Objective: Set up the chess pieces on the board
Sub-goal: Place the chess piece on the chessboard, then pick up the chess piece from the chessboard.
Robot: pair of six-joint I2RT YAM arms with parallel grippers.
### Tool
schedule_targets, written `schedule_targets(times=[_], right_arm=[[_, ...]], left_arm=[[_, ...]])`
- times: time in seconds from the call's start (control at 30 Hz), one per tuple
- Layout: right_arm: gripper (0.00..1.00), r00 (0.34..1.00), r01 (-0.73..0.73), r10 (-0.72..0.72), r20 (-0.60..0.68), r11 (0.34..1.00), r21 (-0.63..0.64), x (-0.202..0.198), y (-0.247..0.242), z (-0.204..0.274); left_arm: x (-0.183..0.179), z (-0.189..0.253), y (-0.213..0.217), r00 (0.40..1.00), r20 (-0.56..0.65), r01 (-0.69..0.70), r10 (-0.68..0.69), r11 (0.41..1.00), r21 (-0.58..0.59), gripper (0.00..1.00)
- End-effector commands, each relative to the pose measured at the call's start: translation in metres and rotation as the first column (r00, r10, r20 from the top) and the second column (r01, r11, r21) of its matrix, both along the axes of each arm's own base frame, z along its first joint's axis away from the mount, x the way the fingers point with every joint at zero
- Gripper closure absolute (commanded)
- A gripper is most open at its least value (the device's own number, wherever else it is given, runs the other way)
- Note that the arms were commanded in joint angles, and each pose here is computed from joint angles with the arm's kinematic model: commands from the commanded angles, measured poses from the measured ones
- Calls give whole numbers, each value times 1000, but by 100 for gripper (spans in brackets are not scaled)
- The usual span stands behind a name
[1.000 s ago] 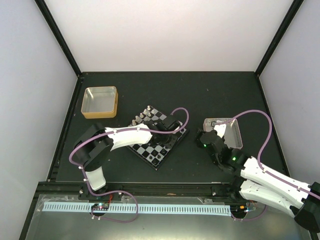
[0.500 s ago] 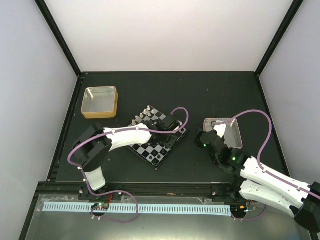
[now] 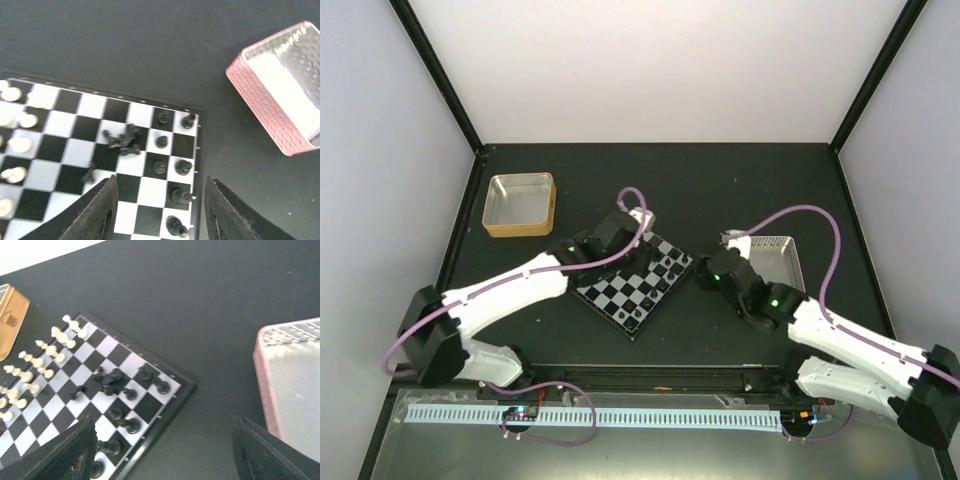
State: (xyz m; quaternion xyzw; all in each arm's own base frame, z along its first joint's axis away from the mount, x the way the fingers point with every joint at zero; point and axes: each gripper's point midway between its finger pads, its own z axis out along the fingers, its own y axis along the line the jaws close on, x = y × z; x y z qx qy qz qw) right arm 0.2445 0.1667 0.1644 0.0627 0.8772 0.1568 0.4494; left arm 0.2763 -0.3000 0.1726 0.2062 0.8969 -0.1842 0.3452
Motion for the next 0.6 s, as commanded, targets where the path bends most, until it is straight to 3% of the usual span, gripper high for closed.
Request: schedule_targets(times=[0.0,0.3,0.57], right_arm=[[26,987,-161,160,-22,987,-17,12,44,15],[44,912,-382,340,-231,909,-169,42,114,-20],[53,832,-514,431,-349,836,-191,60,159,-60]], left_arm=[[9,28,44,980,95,-167,175,982,-88,49],[-10,77,124,875,286,-304,392,902,-307,37],[-23,80,158,824,340,-342,453,877,-338,30]])
